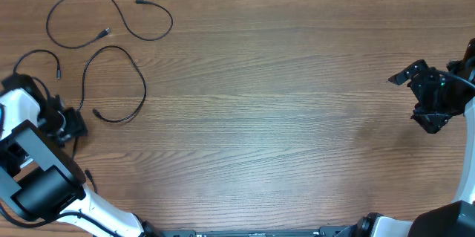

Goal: Untangle cables

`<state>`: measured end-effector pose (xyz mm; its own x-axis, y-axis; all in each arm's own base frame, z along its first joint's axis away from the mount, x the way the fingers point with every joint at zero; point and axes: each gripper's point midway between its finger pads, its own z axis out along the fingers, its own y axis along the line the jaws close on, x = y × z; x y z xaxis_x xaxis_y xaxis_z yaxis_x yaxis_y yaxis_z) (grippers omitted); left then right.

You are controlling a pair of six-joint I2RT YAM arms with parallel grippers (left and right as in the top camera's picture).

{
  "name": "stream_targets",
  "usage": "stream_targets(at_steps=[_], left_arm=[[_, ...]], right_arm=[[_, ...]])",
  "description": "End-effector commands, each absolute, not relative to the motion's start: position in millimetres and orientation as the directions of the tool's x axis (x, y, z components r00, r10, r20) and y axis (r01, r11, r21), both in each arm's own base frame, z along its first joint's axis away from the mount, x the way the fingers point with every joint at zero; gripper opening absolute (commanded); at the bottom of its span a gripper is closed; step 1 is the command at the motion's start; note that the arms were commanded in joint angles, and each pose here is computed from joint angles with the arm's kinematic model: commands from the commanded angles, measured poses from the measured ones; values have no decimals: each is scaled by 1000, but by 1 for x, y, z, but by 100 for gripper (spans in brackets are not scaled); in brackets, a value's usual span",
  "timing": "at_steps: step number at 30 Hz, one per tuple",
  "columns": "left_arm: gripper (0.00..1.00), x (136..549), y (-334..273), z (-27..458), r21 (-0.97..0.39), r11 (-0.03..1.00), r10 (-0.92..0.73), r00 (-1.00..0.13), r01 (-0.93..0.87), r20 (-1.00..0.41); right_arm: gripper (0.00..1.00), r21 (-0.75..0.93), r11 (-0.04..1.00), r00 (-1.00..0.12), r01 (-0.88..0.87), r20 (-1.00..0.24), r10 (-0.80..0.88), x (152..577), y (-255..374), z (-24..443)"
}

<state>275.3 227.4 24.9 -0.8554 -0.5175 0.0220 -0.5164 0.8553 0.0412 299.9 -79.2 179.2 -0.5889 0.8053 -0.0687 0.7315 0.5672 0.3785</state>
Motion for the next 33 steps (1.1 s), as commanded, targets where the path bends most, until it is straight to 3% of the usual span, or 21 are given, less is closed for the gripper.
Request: stream_targets(at_steps=[1, 8, 14, 16, 18, 22, 26, 33], left_arm=[[65, 310, 237, 65, -22, 849, -529, -845, -529, -77], [72, 369, 204, 158, -344, 839, -513, -823, -421, -244], [80, 392, 140, 225, -468, 855, -422, -826, -225, -373], [84, 396, 115, 240, -474, 865, -379, -833, -164, -404], [100, 399, 90, 250, -442, 891, -316, -845, -107, -432], [100, 406, 52, 244, -336, 941, -194, -880, -42, -433], [100, 407, 7, 237, -343, 938, -106, -910, 42, -401], [100, 408, -30, 234, -284, 950, 5, -913, 132, -408]], right_arm=[[100, 388, 575, -589, 721, -96, 803, 303, -81, 187], [100, 388, 574, -588, 721, -95, 803, 303, -81, 187], [100, 388, 575, -589, 721, -96, 803, 303, -81, 187], [100, 388, 575, -589, 721, -96, 803, 303, -81, 187], [100, 388, 575, -589, 721, -96, 803, 303, -81, 187], [100, 388, 575, -589, 721, -96, 803, 303, -81, 187], [100, 392, 573, -589, 720, -92, 803, 303, -81, 187], [100, 465, 512, -592, 723, 33, 806, 298, -56, 191]])
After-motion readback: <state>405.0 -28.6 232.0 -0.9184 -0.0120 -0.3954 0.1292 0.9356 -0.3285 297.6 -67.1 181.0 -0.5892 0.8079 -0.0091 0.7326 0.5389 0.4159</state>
